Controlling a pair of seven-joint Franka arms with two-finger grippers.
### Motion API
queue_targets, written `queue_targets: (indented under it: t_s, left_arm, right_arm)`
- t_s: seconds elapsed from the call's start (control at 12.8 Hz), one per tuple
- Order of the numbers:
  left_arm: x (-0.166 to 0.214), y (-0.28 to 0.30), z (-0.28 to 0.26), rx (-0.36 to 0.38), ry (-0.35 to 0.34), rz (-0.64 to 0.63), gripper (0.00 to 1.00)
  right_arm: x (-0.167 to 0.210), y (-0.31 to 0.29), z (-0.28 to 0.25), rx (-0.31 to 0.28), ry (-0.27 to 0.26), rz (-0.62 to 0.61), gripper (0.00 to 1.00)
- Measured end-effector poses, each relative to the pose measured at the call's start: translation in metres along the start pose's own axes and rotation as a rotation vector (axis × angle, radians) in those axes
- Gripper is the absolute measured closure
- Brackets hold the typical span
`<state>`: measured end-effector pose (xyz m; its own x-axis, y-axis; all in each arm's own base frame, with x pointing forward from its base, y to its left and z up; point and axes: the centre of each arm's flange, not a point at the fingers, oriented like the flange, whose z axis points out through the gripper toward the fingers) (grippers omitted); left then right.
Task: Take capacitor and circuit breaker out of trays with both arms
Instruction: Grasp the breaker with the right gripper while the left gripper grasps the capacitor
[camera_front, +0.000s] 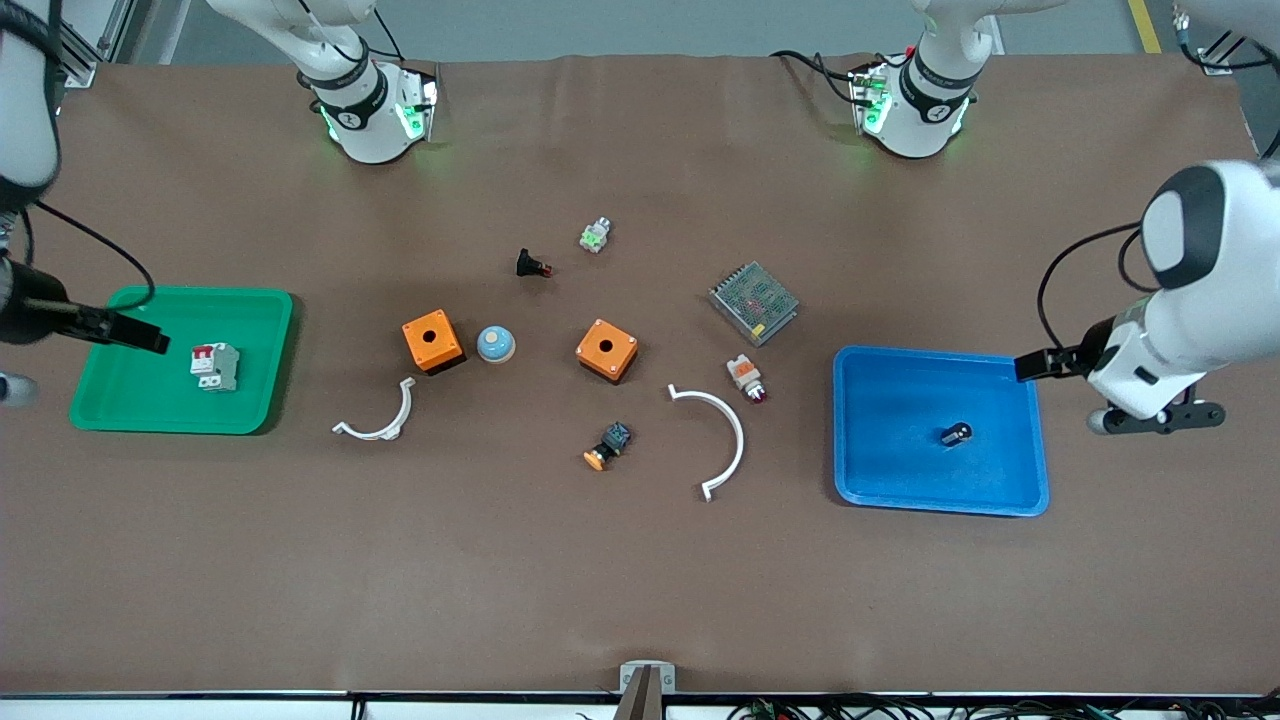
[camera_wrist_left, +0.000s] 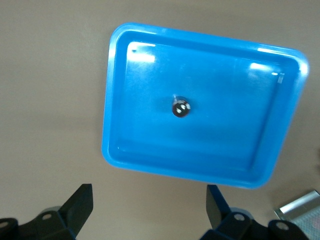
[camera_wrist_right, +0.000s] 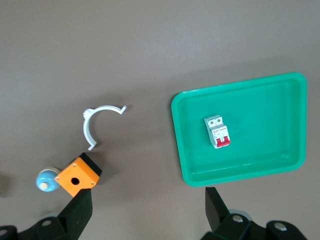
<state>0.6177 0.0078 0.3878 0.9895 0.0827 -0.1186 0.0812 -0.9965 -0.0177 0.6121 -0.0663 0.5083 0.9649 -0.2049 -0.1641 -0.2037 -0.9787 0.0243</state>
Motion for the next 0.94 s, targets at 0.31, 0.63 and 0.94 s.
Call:
queue_targets:
  t_s: [0.31,0.63,0.94]
  left_arm:
    - [0.012,0.014,0.053,-0.008,-0.005,0.022,0.0]
    - [0.022,0.025,0.104,-0.012,-0.029,0.036,0.0]
    - [0.029,0.031,0.134,-0.017,-0.025,0.043,0.0]
  right_arm:
    - [0.014,0.043,0.112,-0.043,-0.062,-0.098,0.0]
    - [0.002,0.108,0.214,-0.02,-0.023,-0.218,0.0]
    - [0.002,0.153,0.266,-0.003,-0.025,-0.258,0.0]
